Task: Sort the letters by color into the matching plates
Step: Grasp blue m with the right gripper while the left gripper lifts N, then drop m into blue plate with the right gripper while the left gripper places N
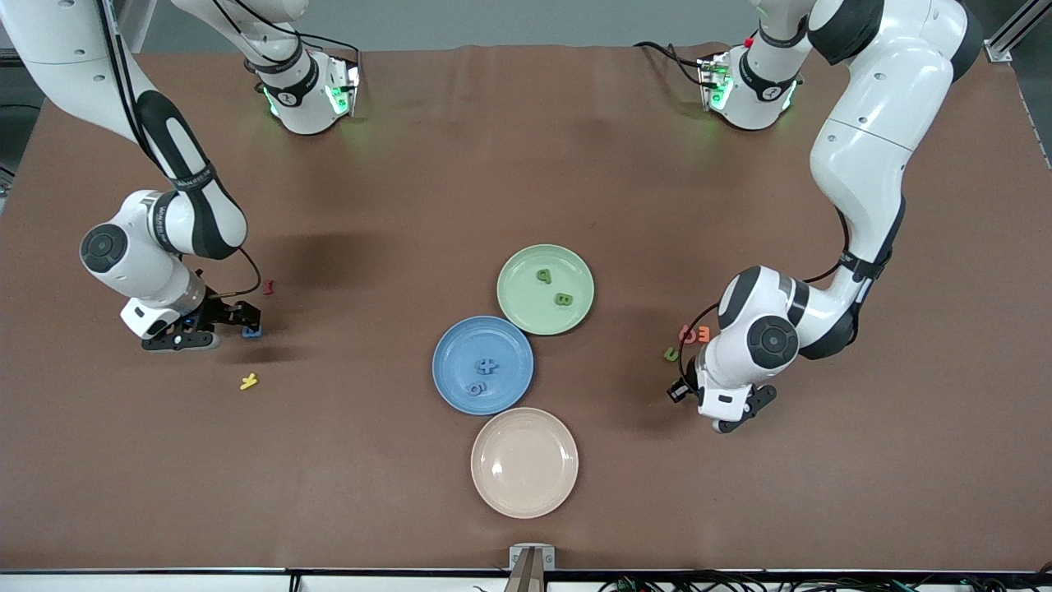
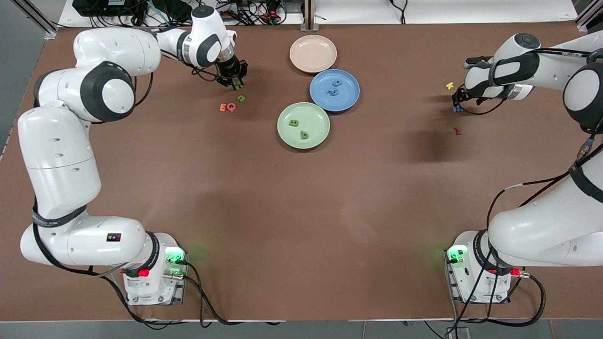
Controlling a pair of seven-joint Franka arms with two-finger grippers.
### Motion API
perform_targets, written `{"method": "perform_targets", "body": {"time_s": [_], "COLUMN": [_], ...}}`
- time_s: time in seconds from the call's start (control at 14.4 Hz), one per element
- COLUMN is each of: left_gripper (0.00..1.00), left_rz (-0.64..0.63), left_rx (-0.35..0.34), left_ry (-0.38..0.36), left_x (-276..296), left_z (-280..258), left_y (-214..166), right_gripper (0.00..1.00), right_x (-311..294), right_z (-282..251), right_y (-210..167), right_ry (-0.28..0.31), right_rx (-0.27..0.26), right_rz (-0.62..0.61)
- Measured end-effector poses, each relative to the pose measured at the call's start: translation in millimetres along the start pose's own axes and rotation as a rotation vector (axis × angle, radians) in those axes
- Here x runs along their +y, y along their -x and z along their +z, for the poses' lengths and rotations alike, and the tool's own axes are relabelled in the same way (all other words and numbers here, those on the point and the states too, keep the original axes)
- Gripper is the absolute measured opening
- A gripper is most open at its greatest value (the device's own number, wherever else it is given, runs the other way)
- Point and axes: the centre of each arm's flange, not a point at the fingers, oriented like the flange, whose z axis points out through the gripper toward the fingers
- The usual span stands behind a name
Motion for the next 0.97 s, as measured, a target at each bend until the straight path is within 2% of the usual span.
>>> {"method": "perform_targets", "body": {"time_s": [0.28, 0.49, 0.7, 0.77, 0.83, 0.9, 0.97], "left_gripper": [0.33, 0.33, 0.33, 0.33, 0.33, 0.33, 0.33], "left_rz": [-0.013, -0.027, -0.023, -0.012, 0.004, 0.020, 0.034], "left_rx": [-0.027, -0.040, -0.030, -0.028, -0.027, -0.027, -0.026], "left_ry": [-0.059, -0.133, -0.152, -0.156, -0.159, -0.162, -0.163], "left_x": [17, 51, 90, 100, 106, 111, 116], "left_z": [-17, -29, -27, -24, -22, -20, -19], "left_y": [27, 90, 170, 194, 213, 230, 246], "right_gripper": [0.98, 0.95, 0.93, 0.89, 0.89, 0.83, 0.70], "right_x": [-4, -7, -12, -13, -13, -13, -13], "right_z": [10, 16, 21, 23, 24, 23, 21], "right_y": [3, 4, 4, 4, 4, 4, 3], "right_ry": [-0.002, -0.005, -0.008, -0.008, -0.008, -0.007, -0.006], "right_rx": [0.004, 0.001, -0.004, -0.001, 0.002, 0.006, 0.010], "right_rz": [-0.006, -0.010, -0.016, -0.018, -0.018, -0.019, -0.019]}}
